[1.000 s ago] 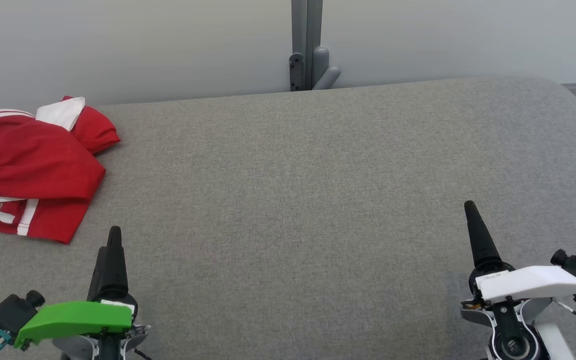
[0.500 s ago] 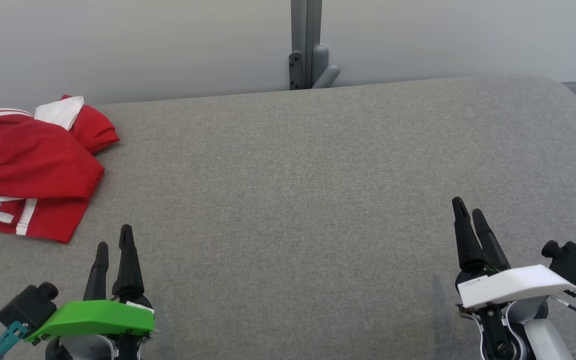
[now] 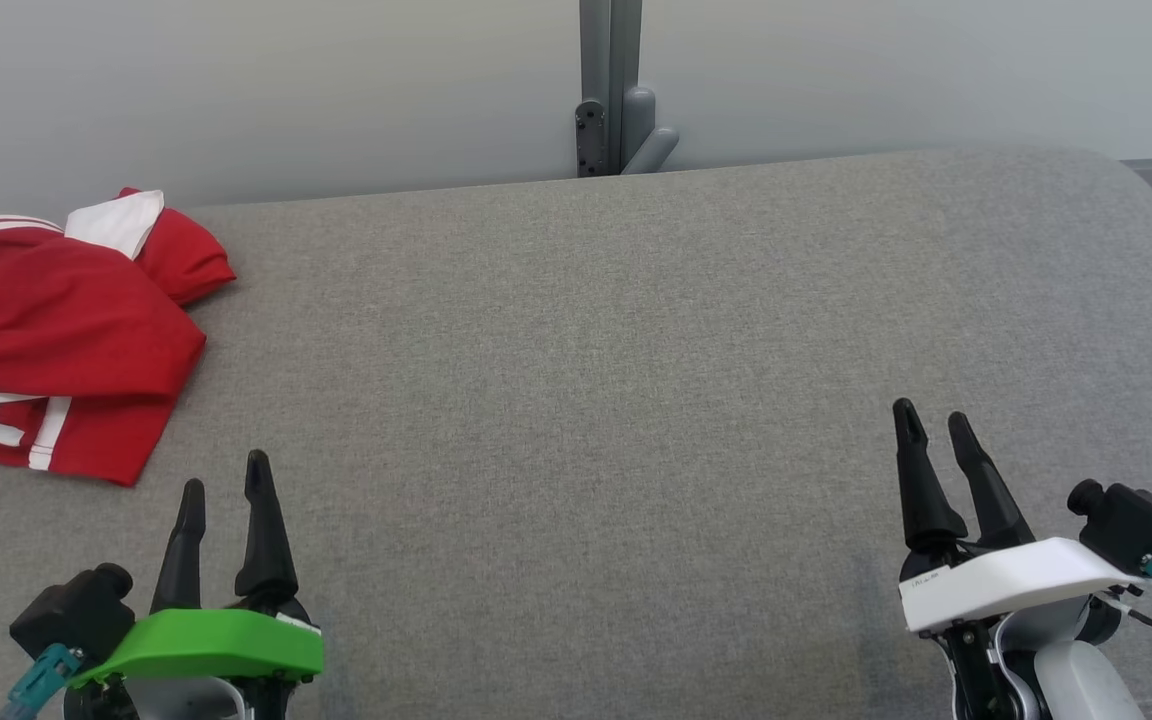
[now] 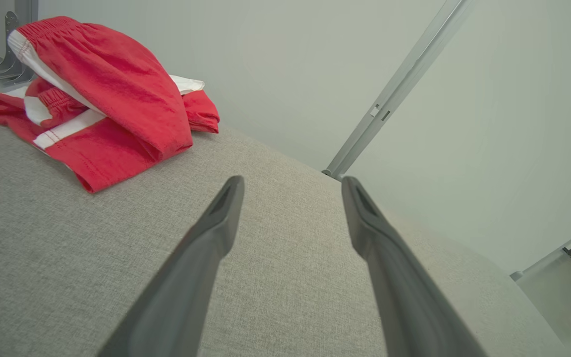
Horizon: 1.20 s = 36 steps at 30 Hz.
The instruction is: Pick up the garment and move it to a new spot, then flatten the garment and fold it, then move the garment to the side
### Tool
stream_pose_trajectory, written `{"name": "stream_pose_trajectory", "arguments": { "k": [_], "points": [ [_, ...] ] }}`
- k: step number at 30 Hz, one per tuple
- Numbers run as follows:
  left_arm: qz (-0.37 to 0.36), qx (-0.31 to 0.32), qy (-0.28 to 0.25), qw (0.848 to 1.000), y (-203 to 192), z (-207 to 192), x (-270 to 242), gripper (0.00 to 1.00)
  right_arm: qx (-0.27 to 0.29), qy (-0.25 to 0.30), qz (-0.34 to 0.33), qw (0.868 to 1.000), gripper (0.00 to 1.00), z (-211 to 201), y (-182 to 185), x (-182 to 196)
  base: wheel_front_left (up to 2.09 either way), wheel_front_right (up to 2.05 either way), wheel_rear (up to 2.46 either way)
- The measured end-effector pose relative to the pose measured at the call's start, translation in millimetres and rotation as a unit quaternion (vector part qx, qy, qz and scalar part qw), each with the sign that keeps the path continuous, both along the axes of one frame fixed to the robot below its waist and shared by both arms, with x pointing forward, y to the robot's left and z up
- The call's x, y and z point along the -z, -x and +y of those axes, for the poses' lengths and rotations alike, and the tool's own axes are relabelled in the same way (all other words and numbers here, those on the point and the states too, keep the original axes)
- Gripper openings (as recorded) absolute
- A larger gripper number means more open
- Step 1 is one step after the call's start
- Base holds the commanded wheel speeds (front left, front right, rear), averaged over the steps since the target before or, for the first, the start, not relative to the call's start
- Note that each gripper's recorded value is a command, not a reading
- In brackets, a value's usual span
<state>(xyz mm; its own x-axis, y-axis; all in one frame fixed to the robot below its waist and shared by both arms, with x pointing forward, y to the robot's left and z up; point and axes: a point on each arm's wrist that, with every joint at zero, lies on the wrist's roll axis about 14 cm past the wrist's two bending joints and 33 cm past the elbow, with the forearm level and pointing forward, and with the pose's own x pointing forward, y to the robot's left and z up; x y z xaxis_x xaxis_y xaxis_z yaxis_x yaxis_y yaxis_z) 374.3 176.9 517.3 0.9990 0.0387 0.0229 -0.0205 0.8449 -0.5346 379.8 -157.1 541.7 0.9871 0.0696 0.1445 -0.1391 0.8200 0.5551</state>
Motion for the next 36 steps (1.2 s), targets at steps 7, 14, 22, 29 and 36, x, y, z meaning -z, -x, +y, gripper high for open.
{"name": "stream_pose_trajectory", "arguments": {
  "k": [7,14,22,29,36],
  "points": [
    [0.0,-0.001,-0.038,0.999,3,0,3,1.0,0.0,0.037,-0.008,0.999,1.0,2,0,-1,0.0,0.0,0.0],
    [0.003,0.003,-0.066,0.998,4,-2,8,1.0,-0.003,0.065,-0.016,0.998,1.0,6,1,-3,0.0,0.0,0.0],
    [-0.001,0.009,-0.099,0.995,5,-7,9,1.0,-0.005,0.1,-0.025,0.995,1.0,9,2,-4,0.0,0.0,0.0],
    [-0.003,0.008,-0.125,0.992,7,-8,11,1.0,-0.005,0.128,-0.031,0.991,1.0,11,3,-4,0.0,0.0,0.0],
    [-0.001,0.007,-0.146,0.989,9,-7,15,1.0,-0.004,0.154,-0.038,0.987,1.0,12,4,-5,0.0,0.0,0.0]
  ]
}}
